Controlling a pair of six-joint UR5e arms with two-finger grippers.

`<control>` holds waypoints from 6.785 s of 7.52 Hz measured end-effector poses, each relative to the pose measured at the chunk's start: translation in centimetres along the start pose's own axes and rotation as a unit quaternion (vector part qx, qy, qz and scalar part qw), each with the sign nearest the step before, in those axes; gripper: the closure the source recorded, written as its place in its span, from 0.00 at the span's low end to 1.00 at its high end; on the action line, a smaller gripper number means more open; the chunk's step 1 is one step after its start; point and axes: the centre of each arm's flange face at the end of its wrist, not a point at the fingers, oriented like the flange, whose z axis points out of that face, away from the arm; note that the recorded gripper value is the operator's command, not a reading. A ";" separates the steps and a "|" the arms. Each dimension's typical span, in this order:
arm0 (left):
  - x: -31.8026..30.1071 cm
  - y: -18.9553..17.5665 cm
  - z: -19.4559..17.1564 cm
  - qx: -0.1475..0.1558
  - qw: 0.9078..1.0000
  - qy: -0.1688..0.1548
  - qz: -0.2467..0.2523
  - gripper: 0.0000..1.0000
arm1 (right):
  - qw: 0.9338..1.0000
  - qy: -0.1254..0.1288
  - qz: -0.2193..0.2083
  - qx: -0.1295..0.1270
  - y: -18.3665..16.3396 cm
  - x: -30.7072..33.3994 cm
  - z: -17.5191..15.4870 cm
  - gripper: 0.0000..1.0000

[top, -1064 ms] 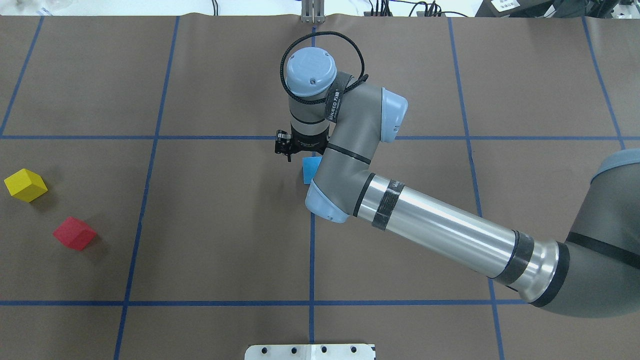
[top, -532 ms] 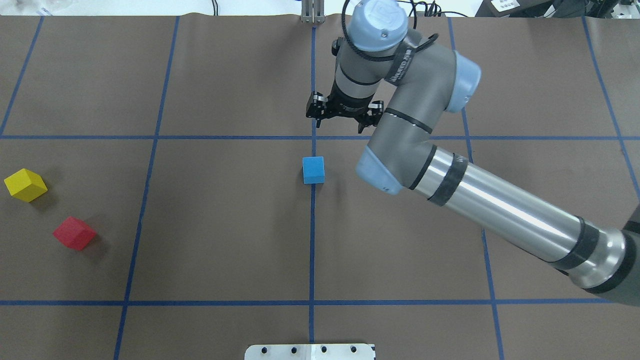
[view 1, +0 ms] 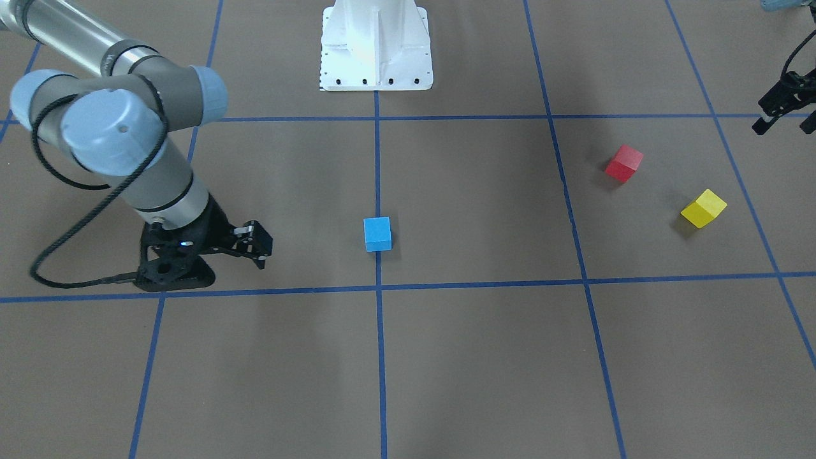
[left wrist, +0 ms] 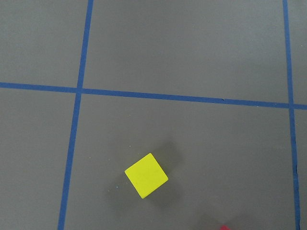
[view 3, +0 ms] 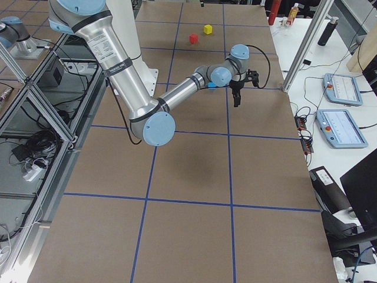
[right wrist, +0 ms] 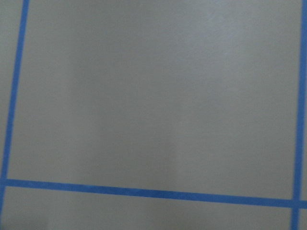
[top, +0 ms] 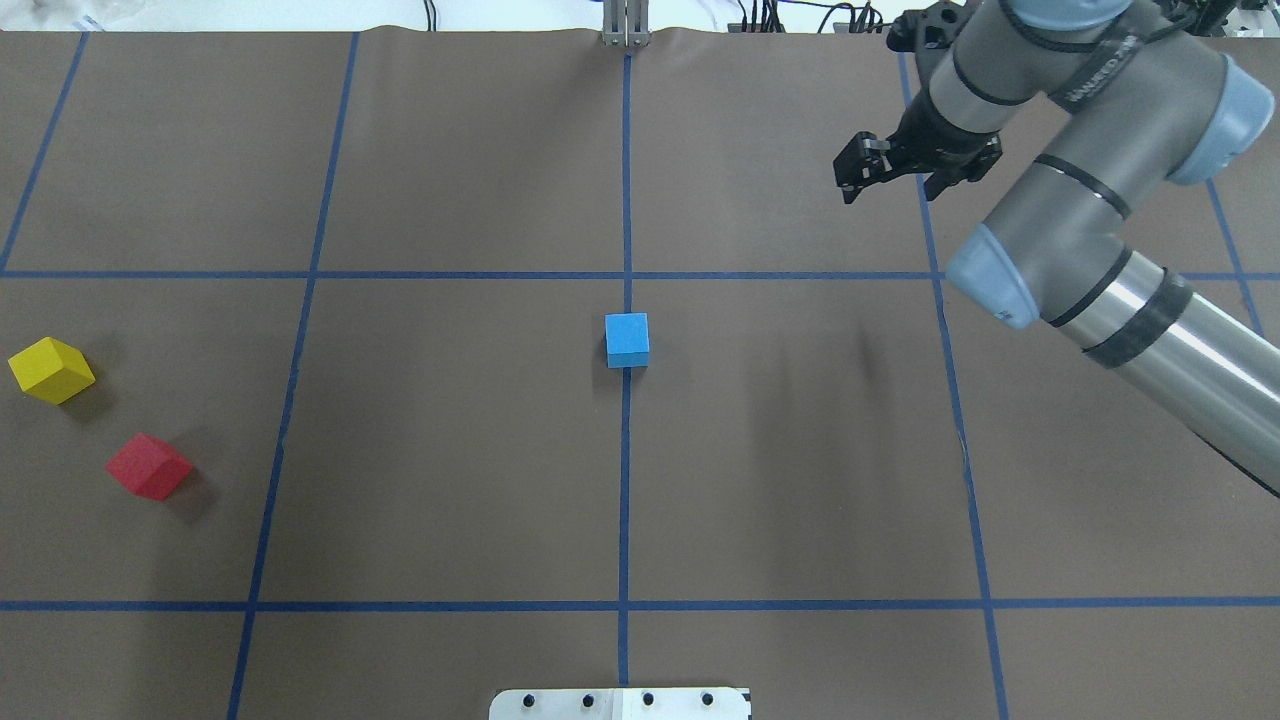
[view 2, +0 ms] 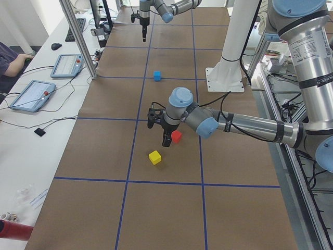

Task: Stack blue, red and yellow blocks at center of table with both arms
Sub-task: 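Open the right gripper and raise it away from the blue cube, then lower the left gripper onto the red cube and grasp it while the right arm withdraws, then carry the red cube with the left gripper above the blue cube, then lower the red cube onto the blue cube with the left gripper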

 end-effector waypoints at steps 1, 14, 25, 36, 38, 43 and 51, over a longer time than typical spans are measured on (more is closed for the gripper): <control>2.6 2.0 2.5 -0.005 0.999 0.010 0.052 0.03 | 1.000 0.004 -0.021 -0.002 -0.2 5.1 -1.1 0.00; 10.6 4.1 16.9 -0.043 0.968 0.008 0.249 0.01 | 0.997 0.021 -0.071 -0.020 2.8 21.0 -2.8 0.00; 15.4 5.8 13.2 -0.108 0.976 0.017 0.186 1.00 | 0.998 0.008 -0.063 -0.019 2.8 22.3 -3.8 0.00; 59.6 -12.1 15.0 -0.145 0.989 -0.027 -0.009 1.00 | 1.000 0.004 -0.012 -0.025 14.7 44.5 -7.6 0.00; 61.7 -12.6 17.1 -0.143 0.989 -0.016 -0.035 1.00 | 1.000 0.003 -0.008 -0.026 15.0 44.8 -7.6 0.00; 61.9 -13.0 19.3 -0.144 0.988 -0.022 -0.054 1.00 | 1.000 0.002 -0.004 -0.024 14.9 44.6 -7.8 0.00; 62.2 -13.1 21.3 -0.142 0.989 -0.014 -0.048 0.98 | 1.000 0.003 -0.002 -0.024 15.0 44.9 -7.8 0.00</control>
